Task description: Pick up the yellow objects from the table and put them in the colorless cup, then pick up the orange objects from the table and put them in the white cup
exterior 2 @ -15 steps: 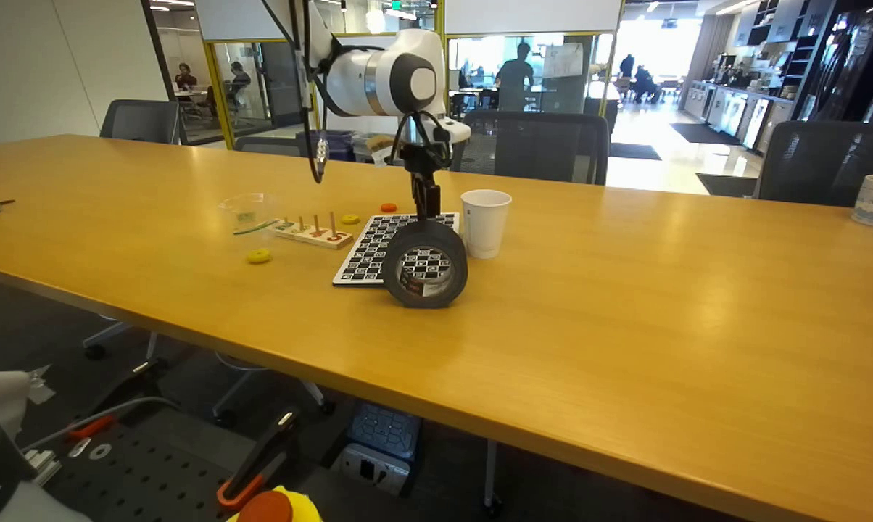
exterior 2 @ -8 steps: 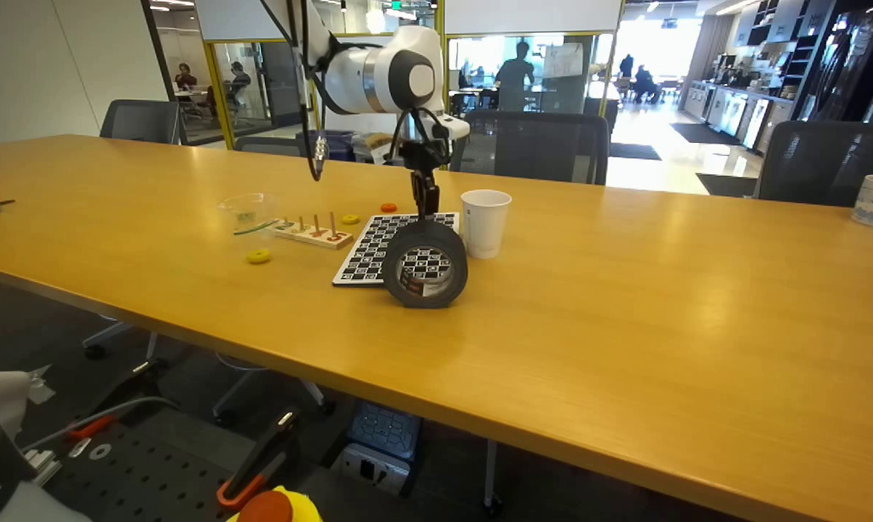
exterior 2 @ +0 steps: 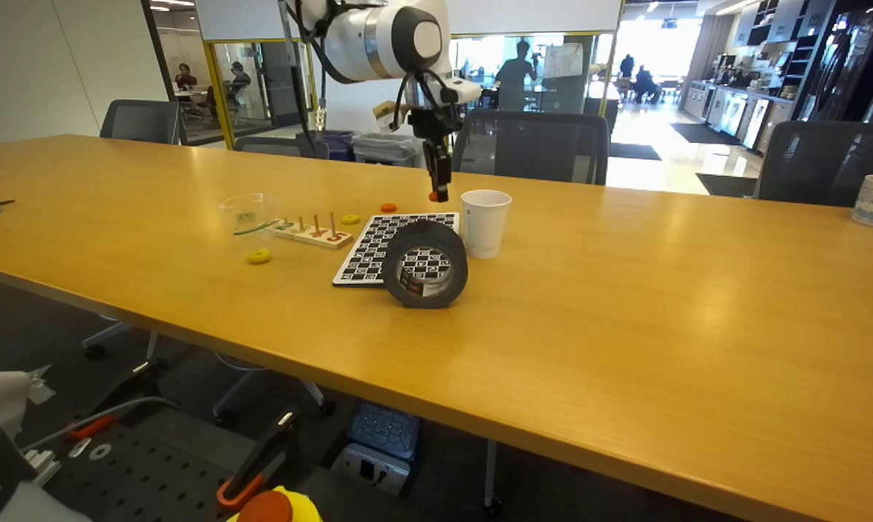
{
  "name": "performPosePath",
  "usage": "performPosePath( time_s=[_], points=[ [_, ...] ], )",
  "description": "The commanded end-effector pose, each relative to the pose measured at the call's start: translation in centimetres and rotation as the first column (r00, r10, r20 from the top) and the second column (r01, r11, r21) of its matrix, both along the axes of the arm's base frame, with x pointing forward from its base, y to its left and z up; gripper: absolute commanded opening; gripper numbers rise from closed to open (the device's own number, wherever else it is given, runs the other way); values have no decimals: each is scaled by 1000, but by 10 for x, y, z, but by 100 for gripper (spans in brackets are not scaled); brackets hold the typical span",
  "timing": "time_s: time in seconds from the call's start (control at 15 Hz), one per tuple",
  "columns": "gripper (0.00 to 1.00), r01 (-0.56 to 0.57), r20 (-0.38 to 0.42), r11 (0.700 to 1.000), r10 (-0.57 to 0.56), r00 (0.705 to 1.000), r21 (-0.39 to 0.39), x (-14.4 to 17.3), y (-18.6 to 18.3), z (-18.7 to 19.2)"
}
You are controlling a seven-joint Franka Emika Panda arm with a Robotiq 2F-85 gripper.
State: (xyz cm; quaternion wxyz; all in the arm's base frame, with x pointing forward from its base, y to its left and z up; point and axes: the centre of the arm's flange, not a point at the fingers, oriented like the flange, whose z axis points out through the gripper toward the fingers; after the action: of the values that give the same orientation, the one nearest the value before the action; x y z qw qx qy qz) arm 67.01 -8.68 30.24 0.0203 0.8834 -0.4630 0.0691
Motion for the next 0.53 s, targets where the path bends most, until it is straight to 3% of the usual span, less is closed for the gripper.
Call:
performPosePath(
  time_s=[0.0, 0.47],
  points=[
    [25, 48, 77, 999, -46, 996, -22, -35, -13, 42],
    [25, 152, 104, 987, -146, 984, -54, -77, -47, 57]
  ],
)
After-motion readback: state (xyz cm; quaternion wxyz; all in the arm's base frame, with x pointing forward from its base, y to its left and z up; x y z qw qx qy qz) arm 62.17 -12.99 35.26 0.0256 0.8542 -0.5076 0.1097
